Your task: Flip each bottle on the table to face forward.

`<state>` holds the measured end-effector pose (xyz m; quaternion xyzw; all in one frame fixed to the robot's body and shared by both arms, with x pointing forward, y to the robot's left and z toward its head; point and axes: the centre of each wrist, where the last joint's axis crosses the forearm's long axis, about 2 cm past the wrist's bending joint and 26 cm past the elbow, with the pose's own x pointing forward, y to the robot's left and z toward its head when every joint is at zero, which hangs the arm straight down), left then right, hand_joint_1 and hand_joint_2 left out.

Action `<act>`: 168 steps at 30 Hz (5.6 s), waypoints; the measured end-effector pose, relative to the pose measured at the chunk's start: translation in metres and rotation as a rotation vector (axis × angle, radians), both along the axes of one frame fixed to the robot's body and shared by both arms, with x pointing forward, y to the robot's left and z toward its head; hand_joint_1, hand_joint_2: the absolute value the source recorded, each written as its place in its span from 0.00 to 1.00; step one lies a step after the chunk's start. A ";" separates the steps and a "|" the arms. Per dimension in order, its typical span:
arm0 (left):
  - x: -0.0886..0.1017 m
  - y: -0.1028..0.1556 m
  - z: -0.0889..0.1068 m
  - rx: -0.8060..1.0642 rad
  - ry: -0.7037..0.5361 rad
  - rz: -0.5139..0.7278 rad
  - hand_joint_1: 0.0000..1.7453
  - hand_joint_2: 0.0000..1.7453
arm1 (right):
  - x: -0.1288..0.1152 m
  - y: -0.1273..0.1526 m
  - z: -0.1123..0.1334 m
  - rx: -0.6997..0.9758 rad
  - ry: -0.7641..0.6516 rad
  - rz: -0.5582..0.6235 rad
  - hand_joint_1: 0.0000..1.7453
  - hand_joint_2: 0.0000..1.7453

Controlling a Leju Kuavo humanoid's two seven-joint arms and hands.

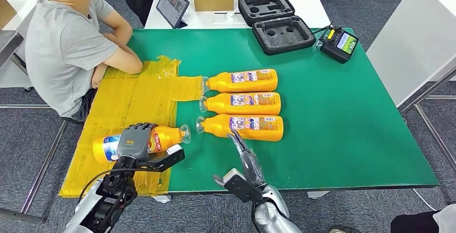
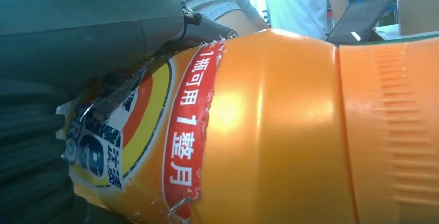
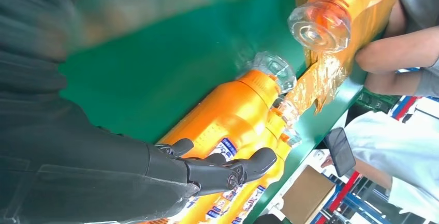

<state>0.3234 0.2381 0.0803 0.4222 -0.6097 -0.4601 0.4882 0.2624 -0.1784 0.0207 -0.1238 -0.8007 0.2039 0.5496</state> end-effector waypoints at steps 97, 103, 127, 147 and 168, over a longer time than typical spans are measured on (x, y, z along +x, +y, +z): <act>-0.036 -0.021 0.008 -0.018 -0.105 -0.141 0.00 0.00 | -0.014 -0.022 -0.020 0.001 0.076 -0.090 0.00 1.00; -0.047 -0.025 0.022 -0.071 -0.258 -0.171 0.00 1.00 | -0.015 -0.021 -0.021 0.001 0.074 -0.098 0.00 1.00; -0.056 -0.036 0.027 -0.657 -0.349 -0.359 0.00 1.00 | -0.026 -0.011 0.040 -0.288 -0.403 -0.058 0.00 1.00; -0.069 -0.069 0.025 -0.833 -0.308 -0.470 0.00 1.00 | 0.027 -0.089 0.047 -0.519 -0.371 -0.249 0.00 1.00; -0.044 -0.099 0.046 -0.891 -0.340 -0.605 0.00 1.00 | 0.081 -0.126 0.036 -0.741 -0.166 -0.225 0.00 1.00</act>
